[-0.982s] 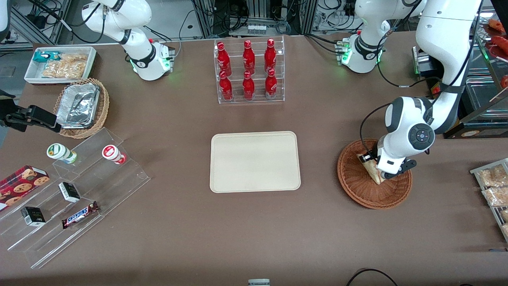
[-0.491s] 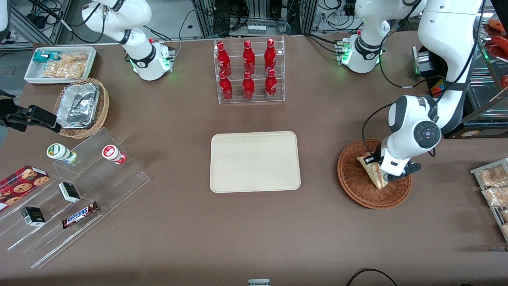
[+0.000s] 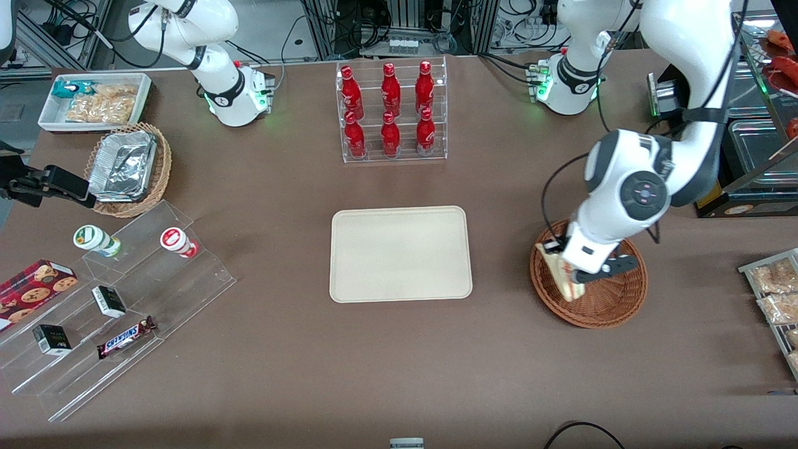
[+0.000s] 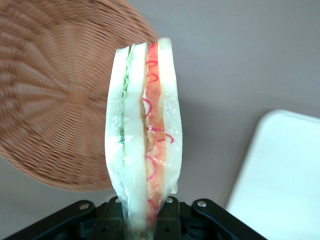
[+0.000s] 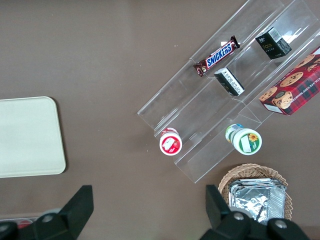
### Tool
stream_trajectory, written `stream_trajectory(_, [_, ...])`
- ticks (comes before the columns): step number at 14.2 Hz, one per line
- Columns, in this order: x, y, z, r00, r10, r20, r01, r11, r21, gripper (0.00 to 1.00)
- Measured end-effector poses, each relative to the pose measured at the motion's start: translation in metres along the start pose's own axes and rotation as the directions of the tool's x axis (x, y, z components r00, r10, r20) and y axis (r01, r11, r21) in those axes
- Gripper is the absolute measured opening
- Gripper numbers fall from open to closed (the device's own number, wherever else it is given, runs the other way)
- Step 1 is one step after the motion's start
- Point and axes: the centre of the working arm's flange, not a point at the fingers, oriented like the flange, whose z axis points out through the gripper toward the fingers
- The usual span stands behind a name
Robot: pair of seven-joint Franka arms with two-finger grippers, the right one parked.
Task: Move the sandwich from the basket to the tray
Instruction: 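Lift the sandwich and carry it over the cream tray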
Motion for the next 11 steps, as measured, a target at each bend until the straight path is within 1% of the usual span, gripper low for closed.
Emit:
stream_trajectory(3, [-0.053,0.081,0.014,0.998,0.063,0.014,-0.063,0.998,0.005,0.15])
stream_trajectory(6, [-0.098,0.172,0.031,0.996,0.088,0.012,-0.088,0.996,-0.011,0.15])
stream_trajectory(8, [-0.117,0.223,0.048,0.995,0.102,0.017,-0.102,0.994,-0.025,0.15])
stream_trajectory(11, [-0.131,0.262,0.090,0.991,0.123,0.043,-0.122,0.992,-0.022,0.15])
